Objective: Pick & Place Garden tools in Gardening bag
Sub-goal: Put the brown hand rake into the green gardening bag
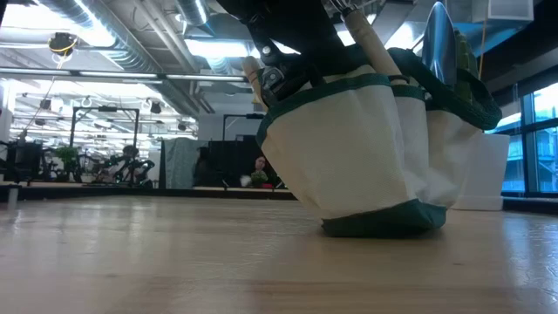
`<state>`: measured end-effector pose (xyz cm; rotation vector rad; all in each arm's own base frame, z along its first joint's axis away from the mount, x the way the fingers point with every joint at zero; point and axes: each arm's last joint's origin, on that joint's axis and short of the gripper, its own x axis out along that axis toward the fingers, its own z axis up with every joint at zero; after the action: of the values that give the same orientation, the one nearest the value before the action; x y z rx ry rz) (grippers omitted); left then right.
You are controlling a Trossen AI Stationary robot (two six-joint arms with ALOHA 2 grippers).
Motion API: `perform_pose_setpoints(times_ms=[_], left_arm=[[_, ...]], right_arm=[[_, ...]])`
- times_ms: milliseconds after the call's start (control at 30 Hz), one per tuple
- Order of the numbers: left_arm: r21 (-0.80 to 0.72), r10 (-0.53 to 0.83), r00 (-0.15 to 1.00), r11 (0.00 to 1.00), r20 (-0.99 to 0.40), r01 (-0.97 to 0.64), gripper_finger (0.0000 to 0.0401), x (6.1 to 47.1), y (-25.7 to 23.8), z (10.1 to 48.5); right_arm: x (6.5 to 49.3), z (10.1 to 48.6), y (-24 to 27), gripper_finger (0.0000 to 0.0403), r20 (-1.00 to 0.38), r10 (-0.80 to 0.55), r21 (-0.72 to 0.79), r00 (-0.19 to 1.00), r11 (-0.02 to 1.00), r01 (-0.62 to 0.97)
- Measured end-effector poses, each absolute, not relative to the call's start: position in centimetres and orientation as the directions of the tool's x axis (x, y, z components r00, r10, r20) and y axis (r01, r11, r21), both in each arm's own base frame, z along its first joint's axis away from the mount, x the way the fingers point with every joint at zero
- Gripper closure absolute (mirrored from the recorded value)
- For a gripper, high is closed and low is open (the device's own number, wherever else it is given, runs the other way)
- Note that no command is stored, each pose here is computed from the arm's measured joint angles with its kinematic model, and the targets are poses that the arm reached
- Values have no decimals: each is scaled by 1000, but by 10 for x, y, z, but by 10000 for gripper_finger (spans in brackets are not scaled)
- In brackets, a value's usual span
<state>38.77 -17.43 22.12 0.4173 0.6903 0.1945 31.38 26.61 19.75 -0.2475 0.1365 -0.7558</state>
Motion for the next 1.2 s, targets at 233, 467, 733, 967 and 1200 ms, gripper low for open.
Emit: perform_pose_setpoints(times_ms=[233, 467, 733, 967, 1200], left_arm=[[441, 317, 751, 897, -580, -38, 399, 387, -174, 220], [446, 321, 751, 894, -576, -40, 399, 386, -175, 220], [454, 311, 769, 890, -559, -30, 399, 386, -180, 222], [461, 294, 788, 887, -540, -14, 399, 386, -186, 224], [463, 295, 787, 886, -542, -13, 399, 386, -186, 224]], right_arm=[[322, 197, 257, 227, -63, -693, -265, 718, 705, 657], [323, 197, 256, 233, -60, -698, -267, 714, 700, 662], [314, 193, 262, 248, -71, -677, -307, 733, 714, 629], [308, 187, 260, 266, -113, -657, -292, 745, 739, 607], [305, 184, 258, 301, -145, -650, -256, 746, 753, 606]])
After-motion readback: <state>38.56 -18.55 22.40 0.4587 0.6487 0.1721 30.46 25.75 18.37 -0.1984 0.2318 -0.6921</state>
